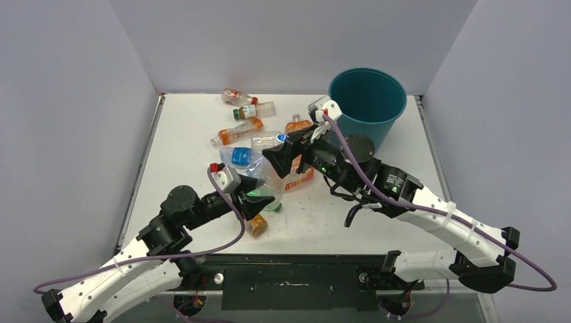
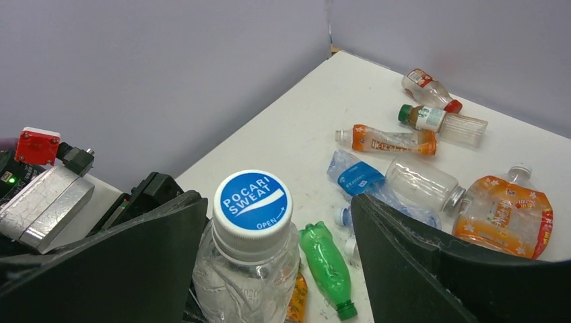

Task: Put the plastic bottles in the bin
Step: Place the plastic bottle in the trash bin.

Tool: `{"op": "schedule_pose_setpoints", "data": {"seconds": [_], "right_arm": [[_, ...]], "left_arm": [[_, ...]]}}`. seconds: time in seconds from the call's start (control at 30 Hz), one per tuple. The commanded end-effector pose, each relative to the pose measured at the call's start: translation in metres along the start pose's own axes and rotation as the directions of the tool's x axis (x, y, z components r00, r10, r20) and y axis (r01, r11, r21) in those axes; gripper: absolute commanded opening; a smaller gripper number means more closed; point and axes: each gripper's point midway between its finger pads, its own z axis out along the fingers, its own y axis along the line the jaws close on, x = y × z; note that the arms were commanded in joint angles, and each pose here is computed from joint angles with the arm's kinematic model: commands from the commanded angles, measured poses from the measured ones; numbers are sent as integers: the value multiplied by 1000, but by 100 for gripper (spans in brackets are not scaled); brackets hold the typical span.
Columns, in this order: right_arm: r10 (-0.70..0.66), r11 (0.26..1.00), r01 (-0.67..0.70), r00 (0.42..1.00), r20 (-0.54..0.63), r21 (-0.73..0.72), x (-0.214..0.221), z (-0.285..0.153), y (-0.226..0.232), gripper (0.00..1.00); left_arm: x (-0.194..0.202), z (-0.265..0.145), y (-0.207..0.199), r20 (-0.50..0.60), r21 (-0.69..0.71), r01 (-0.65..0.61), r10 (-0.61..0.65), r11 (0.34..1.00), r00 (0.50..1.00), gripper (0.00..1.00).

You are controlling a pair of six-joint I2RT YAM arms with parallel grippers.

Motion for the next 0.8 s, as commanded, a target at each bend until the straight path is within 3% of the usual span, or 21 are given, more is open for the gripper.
{"op": "schedule_pose_setpoints", "data": {"seconds": [0.0, 0.1, 0.4, 0.53, 0.77], "right_arm": [[37, 999, -40, 993, 114, 22, -31, -17, -5, 81], [62, 998, -65, 988, 142, 16, -37, -21, -4, 80], [84, 996, -84, 989, 126, -10, -33, -17, 1, 54], [90, 996, -88, 990, 108, -24, -30, -13, 4, 59], [95, 995, -94, 991, 90, -11, -25, -10, 2, 58]], "left_arm": [[-19, 1, -1, 65, 5, -22, 22, 1000, 998, 0], [-17, 2, -1, 60, 8, -22, 21, 1000, 998, 0], [-18, 2, -2, 62, 14, -23, 22, 1000, 998, 0], [-18, 2, -2, 64, 14, -23, 22, 1000, 998, 0], [-18, 1, -3, 64, 19, -24, 22, 1000, 998, 0]]}}
